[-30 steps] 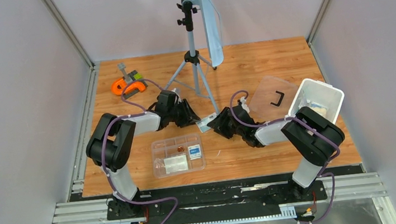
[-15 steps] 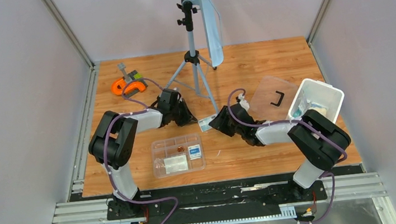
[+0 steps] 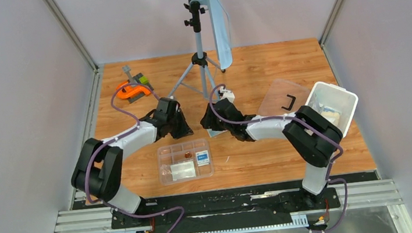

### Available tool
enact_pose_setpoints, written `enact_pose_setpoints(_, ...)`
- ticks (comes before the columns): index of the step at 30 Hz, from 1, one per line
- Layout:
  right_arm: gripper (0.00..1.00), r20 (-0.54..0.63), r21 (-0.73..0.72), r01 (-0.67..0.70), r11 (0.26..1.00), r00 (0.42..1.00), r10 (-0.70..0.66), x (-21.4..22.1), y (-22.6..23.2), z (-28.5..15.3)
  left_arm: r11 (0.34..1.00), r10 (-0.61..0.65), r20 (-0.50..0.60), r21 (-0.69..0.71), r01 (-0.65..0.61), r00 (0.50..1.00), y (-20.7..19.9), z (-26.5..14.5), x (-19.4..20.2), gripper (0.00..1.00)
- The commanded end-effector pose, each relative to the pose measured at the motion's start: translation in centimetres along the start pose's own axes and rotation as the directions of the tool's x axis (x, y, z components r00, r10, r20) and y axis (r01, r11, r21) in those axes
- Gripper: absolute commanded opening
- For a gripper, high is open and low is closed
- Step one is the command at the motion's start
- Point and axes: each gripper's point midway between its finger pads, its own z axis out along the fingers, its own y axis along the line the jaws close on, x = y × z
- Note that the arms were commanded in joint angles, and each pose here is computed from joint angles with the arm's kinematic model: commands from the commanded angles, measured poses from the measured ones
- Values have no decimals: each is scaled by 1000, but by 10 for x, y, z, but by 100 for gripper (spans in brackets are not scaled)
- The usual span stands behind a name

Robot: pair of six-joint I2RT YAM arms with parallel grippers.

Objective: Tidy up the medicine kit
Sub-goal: Adjust the medical item at the center of the board, then pick up the medical item at the center of the board.

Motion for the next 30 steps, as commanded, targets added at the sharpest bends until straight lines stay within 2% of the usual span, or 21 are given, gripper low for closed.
enact_pose_setpoints(1,48,-32,27,91,995,995,-90,7,-7,20,999,18,80,-49,-14,997,8,-26,-16,0)
enact_pose_setpoints(6,48,-104,22,104,994,989,-102,24,-13,13,997,11,106,-75,-3,994,14,-38,-21,0)
enact_pose_setpoints(16,48,-250,14,158,987,957,-149,62,-39,-43,998,23,90,-59,-18,996,8,-39,-23,1)
enact_pose_setpoints(19,48,-286,-30,149,988,946,-152,69,-36,-64,999,22,76,-44,-19,997,6,-36,-21,1)
enact_pose_setpoints(22,49,-246,-59,140,988,958,-150,59,-30,-84,1000,28,51,-14,-28,998,0,-32,-16,1)
enact_pose_setpoints(27,57,-87,-31,152,988,984,-154,18,-36,-101,993,97,-19,63,-95,995,-33,-20,-1,2)
enact_pose_setpoints(30,58,-100,-43,128,991,986,-132,8,-49,-97,987,129,-68,106,-121,989,-52,-5,12,2)
